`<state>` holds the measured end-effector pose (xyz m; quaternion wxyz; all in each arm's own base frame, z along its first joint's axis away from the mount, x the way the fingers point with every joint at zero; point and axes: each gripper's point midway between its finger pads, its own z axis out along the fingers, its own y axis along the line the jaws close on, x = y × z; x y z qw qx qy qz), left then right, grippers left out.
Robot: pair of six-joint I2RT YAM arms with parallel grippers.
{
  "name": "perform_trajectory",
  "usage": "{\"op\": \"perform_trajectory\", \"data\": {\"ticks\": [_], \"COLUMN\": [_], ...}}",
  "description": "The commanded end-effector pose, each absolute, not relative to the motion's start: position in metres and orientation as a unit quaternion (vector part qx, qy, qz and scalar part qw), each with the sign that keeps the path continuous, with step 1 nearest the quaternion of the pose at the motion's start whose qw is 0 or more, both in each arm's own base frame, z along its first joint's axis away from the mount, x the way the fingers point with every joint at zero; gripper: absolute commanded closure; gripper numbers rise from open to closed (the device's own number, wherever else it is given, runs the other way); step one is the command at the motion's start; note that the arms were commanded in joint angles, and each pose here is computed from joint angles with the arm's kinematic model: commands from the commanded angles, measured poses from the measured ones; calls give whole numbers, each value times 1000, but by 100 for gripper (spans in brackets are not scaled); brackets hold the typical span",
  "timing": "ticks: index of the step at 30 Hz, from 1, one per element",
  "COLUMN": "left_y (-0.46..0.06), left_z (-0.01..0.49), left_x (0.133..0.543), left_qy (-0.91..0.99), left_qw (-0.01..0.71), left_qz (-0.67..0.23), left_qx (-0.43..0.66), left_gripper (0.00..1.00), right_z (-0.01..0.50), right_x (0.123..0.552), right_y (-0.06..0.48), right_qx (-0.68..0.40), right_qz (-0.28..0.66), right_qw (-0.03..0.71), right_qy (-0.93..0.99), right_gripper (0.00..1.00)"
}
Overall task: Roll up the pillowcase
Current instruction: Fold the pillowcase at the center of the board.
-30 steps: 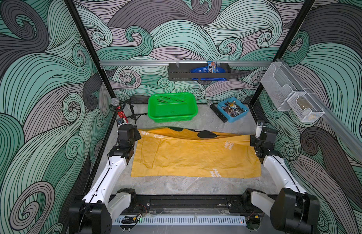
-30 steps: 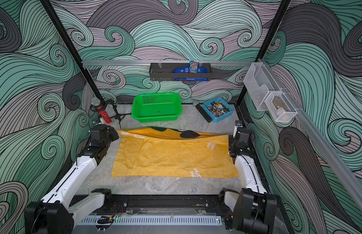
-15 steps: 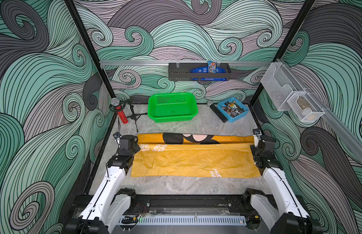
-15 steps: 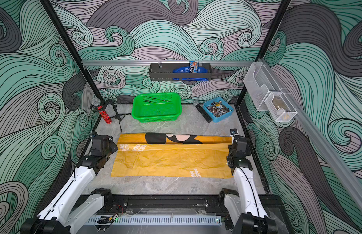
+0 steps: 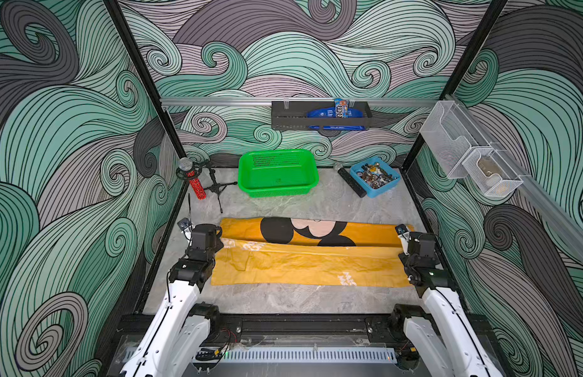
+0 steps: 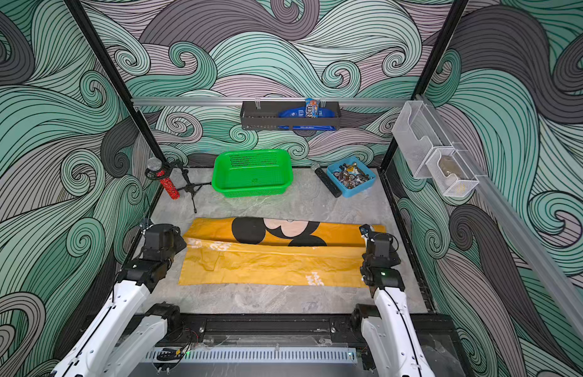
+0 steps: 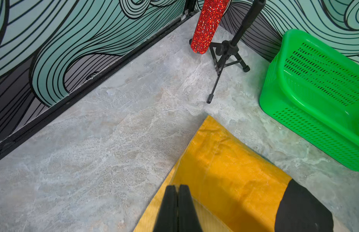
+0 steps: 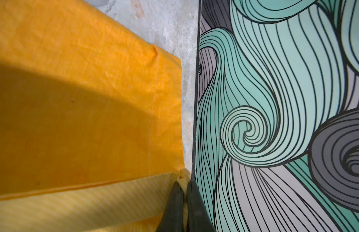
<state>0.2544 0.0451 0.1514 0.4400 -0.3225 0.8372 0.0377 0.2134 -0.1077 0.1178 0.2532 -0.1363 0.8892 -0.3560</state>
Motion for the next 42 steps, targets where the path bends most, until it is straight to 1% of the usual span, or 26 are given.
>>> {"op": "perform_trajectory", "data": {"ticks": [1,5,9,12,15,20,22,23,24,25,26,27,28,31,33,36,40,42], "left_y": [44,23,26,34,39,37,36,36,35,35,35,36,37,44,51,57,60,57], "left_z": [137,112,82,77,68,72,70,68,66,66,67,68,71,85,95,114,137,145], "left_x": [255,253,238,229,224,231,230,229,228,228,228,227,228,229,229,229,229,232], "left_qy": [842,867,869,856,849,851,854,856,858,859,860,859,858,851,844,835,828,828], "left_qw": [421,370,326,313,313,324,318,313,309,306,304,304,305,317,327,341,364,377], "left_qz": [44,-5,7,25,34,27,29,30,30,30,31,35,38,56,72,86,87,72], "left_qx": [-333,-335,-373,-411,-424,-414,-411,-411,-410,-410,-409,-411,-412,-416,-419,-424,-418,-410], "left_gripper": [100,100,100,100,100,100,100,98,94,92,87,80,77,72,67,63,61,58], "right_z": [98,90,84,88,88,78,77,78,79,80,80,82,84,96,101,113,133,145], "right_x": [199,197,198,200,198,190,188,188,189,189,189,189,189,191,191,195,207,218], "right_y": [-105,-104,-100,-101,-104,-108,-109,-110,-110,-110,-110,-110,-111,-110,-109,-108,-108,-103], "right_qx": [-174,-185,-205,-207,-209,-221,-224,-223,-223,-225,-227,-228,-229,-230,-232,-230,-223,-220], "right_qz": [-357,-354,-354,-361,-371,-380,-384,-385,-387,-387,-387,-386,-387,-386,-379,-378,-382,-371], "right_qw": [212,202,192,190,180,153,145,145,143,141,139,137,135,135,132,138,159,183], "right_qy": [893,894,892,889,887,885,884,883,883,883,883,883,883,883,886,886,883,883], "right_gripper": [90,89,89,88,88,87,86,85,82,77,72,68,66,56,47,36,30,27]}}
